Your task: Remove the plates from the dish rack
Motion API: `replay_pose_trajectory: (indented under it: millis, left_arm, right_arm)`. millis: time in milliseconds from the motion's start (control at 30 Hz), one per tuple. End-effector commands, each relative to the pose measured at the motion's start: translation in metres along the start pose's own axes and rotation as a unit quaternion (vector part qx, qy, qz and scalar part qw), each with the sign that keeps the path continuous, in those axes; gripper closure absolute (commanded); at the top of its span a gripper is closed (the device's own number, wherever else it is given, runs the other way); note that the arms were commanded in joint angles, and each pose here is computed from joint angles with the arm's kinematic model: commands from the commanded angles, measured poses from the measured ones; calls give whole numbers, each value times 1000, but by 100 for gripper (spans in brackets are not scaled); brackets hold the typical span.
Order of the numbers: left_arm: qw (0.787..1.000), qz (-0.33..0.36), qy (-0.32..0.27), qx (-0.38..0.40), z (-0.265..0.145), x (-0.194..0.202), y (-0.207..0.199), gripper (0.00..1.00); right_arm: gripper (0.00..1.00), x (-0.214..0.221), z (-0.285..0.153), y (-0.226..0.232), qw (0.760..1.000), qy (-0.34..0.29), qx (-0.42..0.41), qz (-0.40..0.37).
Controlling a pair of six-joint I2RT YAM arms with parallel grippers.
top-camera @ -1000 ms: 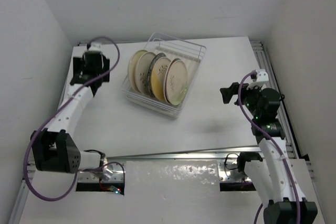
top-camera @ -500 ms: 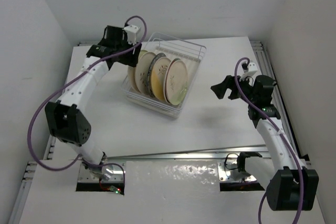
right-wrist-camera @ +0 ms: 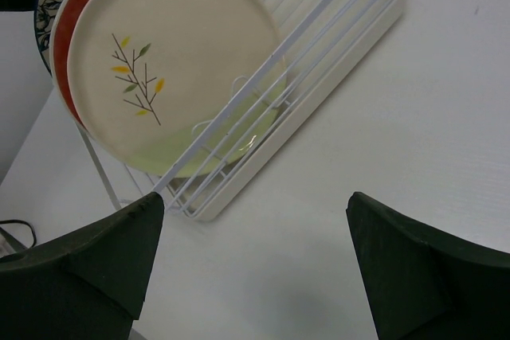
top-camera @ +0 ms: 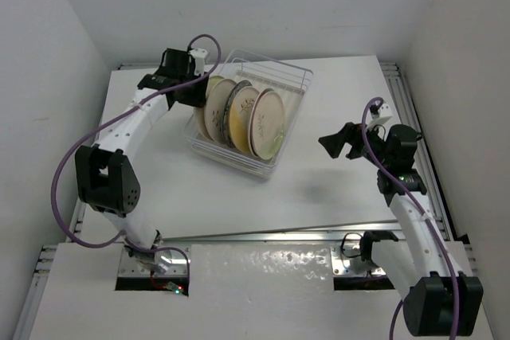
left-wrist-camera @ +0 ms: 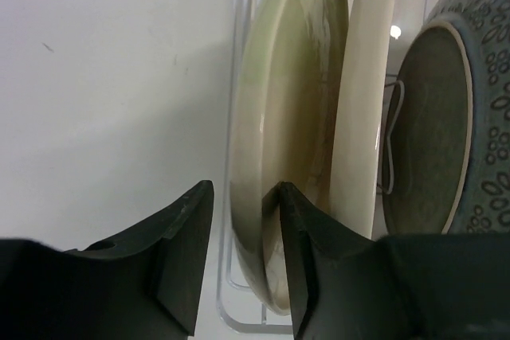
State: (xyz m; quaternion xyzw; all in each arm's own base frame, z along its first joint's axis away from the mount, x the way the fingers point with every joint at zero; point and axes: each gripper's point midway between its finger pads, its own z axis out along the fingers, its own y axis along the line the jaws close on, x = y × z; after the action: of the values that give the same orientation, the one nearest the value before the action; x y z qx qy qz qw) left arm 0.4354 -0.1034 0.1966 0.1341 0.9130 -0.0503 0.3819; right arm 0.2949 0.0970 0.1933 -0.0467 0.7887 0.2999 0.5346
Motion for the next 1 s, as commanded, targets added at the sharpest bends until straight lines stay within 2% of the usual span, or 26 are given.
replay_pose_trajectory:
  millis: [0, 100, 133, 200, 533, 667, 967]
  left_arm:
    - [1000, -12, -11, 18, 5, -4, -9, 65]
    - [999, -18, -10, 33, 4, -10, -14, 78]
    - [999, -18, -15, 38, 3, -14, -16, 88]
    - [999, -24, -33, 36, -8, -31, -15, 100]
    - [986, 11, -155, -60, -76, -118, 19, 100]
    - [972, 13, -222, -76, -109, -159, 23, 100]
    - [935, -10, -286, -211, -142, -195, 72, 100]
  right_arm:
    - [5, -8, 0, 3, 1000, -19, -4, -6]
    - [5, -10, 0, 4, 1000, -21, -4, -8]
    - [5, -11, 0, 4, 1000, -22, -4, -9]
    - [5, -13, 1, 4, 1000, -22, -4, -10]
    - [5, -15, 2, 3, 999, -25, -5, -20]
    - [5, -21, 3, 6, 999, -34, -12, -21]
    - [6, -27, 6, 8, 999, -41, -20, -23]
